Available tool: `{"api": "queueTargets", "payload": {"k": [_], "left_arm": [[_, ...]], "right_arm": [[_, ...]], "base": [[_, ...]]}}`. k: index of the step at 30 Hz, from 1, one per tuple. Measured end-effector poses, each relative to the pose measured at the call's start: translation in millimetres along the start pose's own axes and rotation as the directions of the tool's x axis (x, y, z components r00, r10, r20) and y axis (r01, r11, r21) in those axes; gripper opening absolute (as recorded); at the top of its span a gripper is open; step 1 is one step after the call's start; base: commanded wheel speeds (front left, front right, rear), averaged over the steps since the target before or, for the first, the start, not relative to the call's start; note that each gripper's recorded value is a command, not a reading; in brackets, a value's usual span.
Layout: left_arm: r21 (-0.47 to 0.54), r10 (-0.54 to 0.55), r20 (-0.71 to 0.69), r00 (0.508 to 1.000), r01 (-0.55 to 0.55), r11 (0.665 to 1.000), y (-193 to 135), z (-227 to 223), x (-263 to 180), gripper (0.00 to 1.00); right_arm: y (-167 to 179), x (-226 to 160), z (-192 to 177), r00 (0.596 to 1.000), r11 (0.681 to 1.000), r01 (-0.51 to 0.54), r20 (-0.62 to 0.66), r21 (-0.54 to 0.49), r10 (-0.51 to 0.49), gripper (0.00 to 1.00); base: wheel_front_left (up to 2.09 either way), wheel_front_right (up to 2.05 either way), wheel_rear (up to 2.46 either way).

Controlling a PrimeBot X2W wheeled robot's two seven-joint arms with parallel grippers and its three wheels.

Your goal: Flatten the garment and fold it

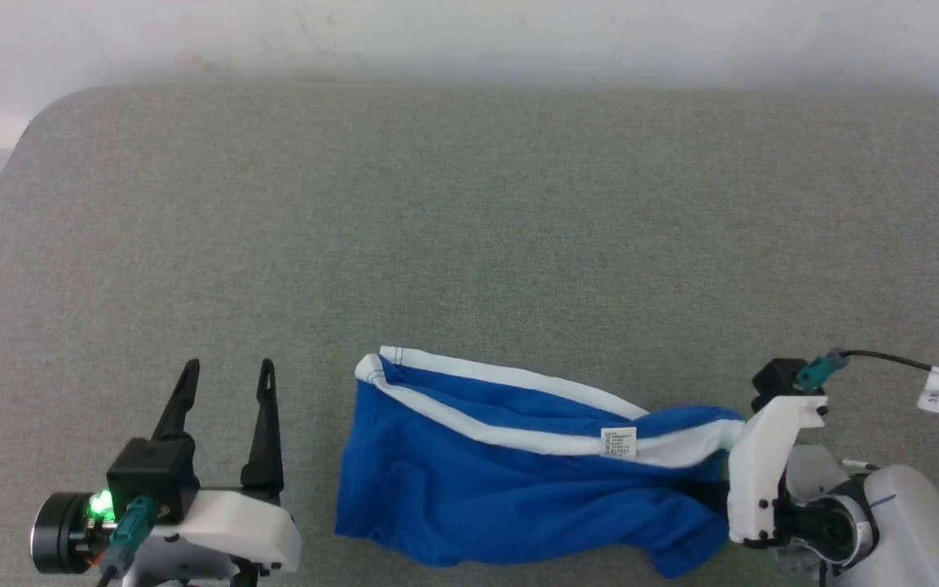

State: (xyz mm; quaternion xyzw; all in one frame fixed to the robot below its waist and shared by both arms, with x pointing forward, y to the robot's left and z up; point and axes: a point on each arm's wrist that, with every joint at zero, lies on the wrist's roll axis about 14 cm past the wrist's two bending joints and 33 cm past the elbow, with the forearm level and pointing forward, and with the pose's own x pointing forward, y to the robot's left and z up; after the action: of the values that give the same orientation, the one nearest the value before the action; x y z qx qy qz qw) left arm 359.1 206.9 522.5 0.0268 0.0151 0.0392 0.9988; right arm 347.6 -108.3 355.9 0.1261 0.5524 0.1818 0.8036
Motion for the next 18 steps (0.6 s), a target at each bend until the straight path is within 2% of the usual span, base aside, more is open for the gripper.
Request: {"api": "queueTargets", "payload": {"k": [9,14,18], "left_arm": [[-0.002,-0.014,0.018,1.0,0.014,1.0,-4.3,6.1,-1.3,1.0],[-0.003,-0.027,0.029,0.999,0.027,1.0,-8.4,10.1,-1.6,1.0],[-0.006,-0.04,0.03,0.999,0.041,0.999,-12.9,10.9,-1.8,1.0]], "right_arm": [[7.8,-10.6,0.1,1.0,0.999,-0.029,0.004,-0.022,0.029,0.0],[-27.2,-38.6,14.7,0.997,0.997,0.061,0.045,-0.047,-0.058,0.0],[-61.7,-66.0,26.5,0.986,0.989,0.144,0.082,-0.027,-0.142,0.0]], "base": [[0.0,0.0,0.0],[0.0,0.0,0.0],[0.0,0.0,0.0]]}}
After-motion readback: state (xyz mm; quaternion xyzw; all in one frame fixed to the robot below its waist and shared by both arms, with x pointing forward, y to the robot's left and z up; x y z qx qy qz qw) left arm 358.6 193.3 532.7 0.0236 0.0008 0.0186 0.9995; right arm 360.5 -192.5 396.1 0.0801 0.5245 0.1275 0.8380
